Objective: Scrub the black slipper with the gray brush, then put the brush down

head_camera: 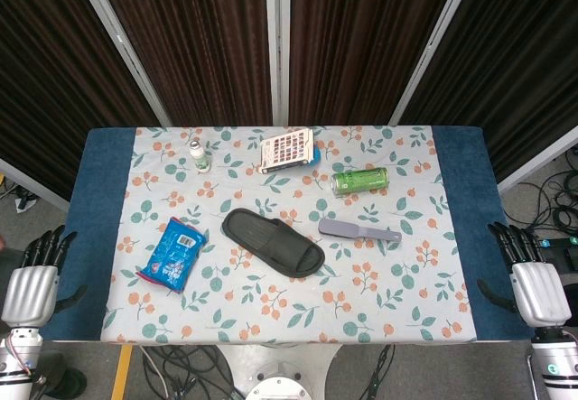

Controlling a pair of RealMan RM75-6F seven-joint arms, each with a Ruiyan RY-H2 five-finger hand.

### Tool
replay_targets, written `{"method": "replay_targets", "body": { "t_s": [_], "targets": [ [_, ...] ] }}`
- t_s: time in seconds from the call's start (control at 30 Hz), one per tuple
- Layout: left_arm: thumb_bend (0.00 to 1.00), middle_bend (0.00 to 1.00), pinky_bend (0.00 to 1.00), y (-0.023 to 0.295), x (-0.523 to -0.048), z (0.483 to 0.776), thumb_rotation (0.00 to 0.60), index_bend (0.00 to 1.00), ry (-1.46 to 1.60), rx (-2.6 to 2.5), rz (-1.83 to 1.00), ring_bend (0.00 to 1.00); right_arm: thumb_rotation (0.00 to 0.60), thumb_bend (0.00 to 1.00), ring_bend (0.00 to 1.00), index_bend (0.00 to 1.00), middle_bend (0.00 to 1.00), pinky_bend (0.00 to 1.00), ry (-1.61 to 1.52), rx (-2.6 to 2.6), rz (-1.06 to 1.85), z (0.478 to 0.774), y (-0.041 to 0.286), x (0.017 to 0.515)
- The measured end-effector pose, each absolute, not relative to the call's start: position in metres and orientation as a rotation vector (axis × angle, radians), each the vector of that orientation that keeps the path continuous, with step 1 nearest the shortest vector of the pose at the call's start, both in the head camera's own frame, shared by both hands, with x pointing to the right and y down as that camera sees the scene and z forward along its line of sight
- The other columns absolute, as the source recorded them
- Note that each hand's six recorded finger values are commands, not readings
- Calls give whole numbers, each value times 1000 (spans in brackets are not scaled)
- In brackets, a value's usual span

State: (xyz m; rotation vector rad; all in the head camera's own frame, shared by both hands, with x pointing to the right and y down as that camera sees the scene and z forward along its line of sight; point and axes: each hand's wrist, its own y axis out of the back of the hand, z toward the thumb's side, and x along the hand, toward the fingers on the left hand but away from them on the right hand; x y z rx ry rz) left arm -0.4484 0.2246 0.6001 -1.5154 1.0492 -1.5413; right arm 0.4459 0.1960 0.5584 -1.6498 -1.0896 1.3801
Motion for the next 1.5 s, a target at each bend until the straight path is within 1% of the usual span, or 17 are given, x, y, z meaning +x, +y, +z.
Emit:
{"method": "replay_targets", "body": {
  "t_s": [0.17,0.27,0.3,0.4,0.47,0.57,0.67,0.9,1.0,1.07,1.17,1.3,1.5],
  "targets": [
    [253,130,118,224,-448,600,600,149,1055,-1512,-1538,45,600,176,0,0,69,0,-1084,-1653,1370,558,197,443],
    [254,130,118,225,-448,601,600,149,1057,-1518,-1539,45,600,169,9,0,116,0,-1079,-1646,1374,559,194,442],
    [253,130,118,226,-448,602,600,149,1057,-1522,-1540,45,600,157,28,0,138,7,-1074,-1640,1377,561,192,441],
    [253,130,118,227,-448,603,600,149,1063,-1531,-1537,45,600,93,99,0,193,79,-1048,-1628,1385,568,182,434],
    [254,130,118,227,-447,604,600,149,1066,-1536,-1532,45,600,60,108,0,203,99,-1027,-1638,1391,575,174,427],
    [253,130,118,226,-447,605,600,149,1068,-1539,-1530,45,600,34,108,11,207,102,-978,-1680,1403,593,160,412],
    [253,130,118,227,-448,607,600,149,1070,-1546,-1535,45,600,29,108,51,217,108,-908,-1742,1426,617,147,392],
    [253,130,118,232,-454,614,600,149,1074,-1564,-1556,45,600,30,114,124,260,114,-718,-1879,1532,686,124,346],
    [253,130,118,233,-456,615,600,149,1077,-1567,-1560,45,600,34,127,169,278,118,-661,-1899,1560,710,112,329],
    [253,130,118,234,-457,616,600,149,1077,-1568,-1561,45,600,36,137,202,294,125,-631,-1904,1571,718,109,324],
    [253,130,118,236,-456,617,600,149,1077,-1573,-1562,45,600,40,179,271,334,158,-584,-1909,1583,730,104,314],
    [253,130,118,237,-458,618,600,149,1083,-1574,-1567,45,600,45,211,323,373,191,-555,-1925,1593,739,102,304],
    [253,130,118,239,-460,618,600,149,1088,-1573,-1575,45,600,48,235,342,405,217,-524,-1936,1628,747,102,301]
  ]
}}
